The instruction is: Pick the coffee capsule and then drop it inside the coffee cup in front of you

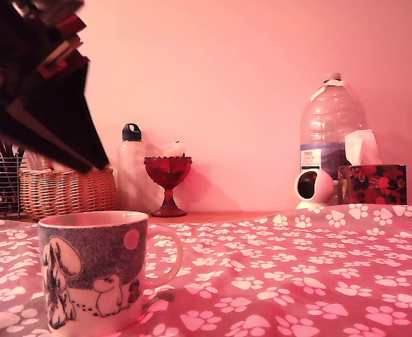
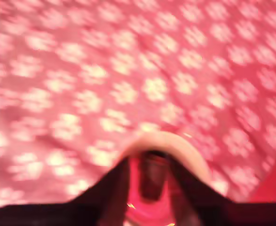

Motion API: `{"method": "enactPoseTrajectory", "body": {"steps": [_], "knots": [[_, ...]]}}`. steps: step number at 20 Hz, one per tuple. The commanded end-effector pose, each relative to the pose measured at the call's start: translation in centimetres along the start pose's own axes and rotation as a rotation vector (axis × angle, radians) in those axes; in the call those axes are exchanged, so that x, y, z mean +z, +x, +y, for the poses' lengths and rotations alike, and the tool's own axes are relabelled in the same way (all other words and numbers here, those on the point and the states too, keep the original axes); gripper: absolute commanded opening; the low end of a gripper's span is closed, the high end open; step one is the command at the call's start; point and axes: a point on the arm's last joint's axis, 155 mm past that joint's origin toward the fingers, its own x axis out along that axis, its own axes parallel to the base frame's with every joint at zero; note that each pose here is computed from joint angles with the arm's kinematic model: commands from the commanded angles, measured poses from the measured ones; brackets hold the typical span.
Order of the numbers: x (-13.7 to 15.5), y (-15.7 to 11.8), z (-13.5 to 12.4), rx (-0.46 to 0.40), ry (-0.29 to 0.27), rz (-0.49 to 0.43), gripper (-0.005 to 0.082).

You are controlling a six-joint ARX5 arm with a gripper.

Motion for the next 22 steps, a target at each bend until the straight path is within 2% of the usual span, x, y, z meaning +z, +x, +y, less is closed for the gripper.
{"method": "enactPoseTrajectory", "body": {"steps": [1,6,13,15,22], "knots": [[0.7,-0.7,0.6,0.023,-0.031,-0.040,-0.0019],[1.8,-2.9,2.3,0.066,-0.124,-0.125,-0.0019],[0.5,-3.7,4.6,0.128,-0.205,-0.147,-0.0019],[0.1,-3.7,5.6,0.165,-0.219,-0.144,-0.0019],[-2.1,-4.3,9.2,0.307,-0.334,-0.208,-0.0019]]}}
